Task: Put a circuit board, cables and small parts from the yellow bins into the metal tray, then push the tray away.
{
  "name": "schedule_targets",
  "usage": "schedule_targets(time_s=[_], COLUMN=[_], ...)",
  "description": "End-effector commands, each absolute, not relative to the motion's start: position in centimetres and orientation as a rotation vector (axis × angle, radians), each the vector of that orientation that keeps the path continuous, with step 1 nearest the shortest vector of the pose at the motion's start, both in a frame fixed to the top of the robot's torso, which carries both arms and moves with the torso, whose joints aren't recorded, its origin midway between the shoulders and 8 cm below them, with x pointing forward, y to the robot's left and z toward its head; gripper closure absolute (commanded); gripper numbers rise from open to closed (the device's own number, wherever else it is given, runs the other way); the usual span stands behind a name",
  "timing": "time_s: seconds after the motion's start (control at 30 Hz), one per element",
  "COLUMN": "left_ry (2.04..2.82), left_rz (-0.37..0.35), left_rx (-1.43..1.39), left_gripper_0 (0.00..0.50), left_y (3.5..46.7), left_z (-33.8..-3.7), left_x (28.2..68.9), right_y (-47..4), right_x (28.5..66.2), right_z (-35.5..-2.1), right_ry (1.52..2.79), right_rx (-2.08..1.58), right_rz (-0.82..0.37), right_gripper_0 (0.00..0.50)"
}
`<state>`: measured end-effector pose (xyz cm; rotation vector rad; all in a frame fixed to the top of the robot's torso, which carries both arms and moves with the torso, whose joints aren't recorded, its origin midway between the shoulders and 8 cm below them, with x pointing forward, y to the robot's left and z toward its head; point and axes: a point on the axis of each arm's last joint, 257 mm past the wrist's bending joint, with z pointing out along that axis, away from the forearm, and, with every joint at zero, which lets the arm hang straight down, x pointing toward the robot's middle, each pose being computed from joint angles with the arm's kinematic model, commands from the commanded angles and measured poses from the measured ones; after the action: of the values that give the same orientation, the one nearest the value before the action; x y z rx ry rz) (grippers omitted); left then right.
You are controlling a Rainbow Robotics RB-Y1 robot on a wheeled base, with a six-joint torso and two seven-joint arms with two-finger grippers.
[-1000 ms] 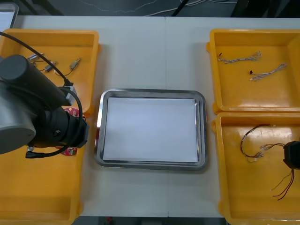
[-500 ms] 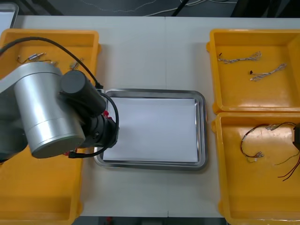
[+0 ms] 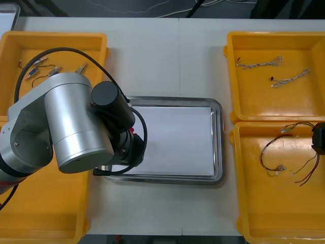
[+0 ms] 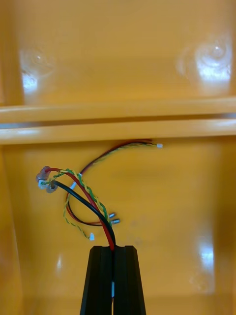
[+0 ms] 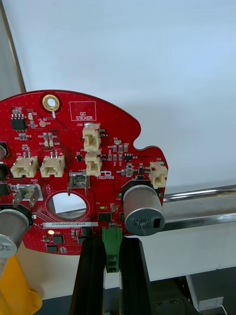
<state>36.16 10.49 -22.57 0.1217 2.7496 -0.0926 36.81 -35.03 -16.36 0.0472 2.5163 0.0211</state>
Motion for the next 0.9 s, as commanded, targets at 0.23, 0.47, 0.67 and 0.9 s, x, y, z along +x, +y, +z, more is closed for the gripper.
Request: schedule_targets(time_s=[0.23,0.47,0.67,0.9], left_ry=[2.748,2.752,2.766,2.769], left_rz=[-0.066,-0.066,-0.08,-0.095], left_rx=[0.165,0.192,0.211,0.225], left_gripper_0=[0.5,0.5,0.5,0.5], left_y=[8.4,8.1,7.9,7.6], left_z=[-24.3,-25.4,-26.1,-27.2], left_x=[37.1,36.6,36.1,35.5], right_y=[-30.1,-28.7,-29.2,-29.7], right_x=[38.7,38.1,37.8,37.6], right_z=[-12.9,-12.8,-12.8,-12.8], right_ry=[2.438,2.454,2.471,2.49], right_rx=[-0.267,-0.328,-0.333,-0.315], right_rz=[-0.021,0.028,0.004,-0.012], right_gripper_0=[0.5,0.5,0.5,0.5])
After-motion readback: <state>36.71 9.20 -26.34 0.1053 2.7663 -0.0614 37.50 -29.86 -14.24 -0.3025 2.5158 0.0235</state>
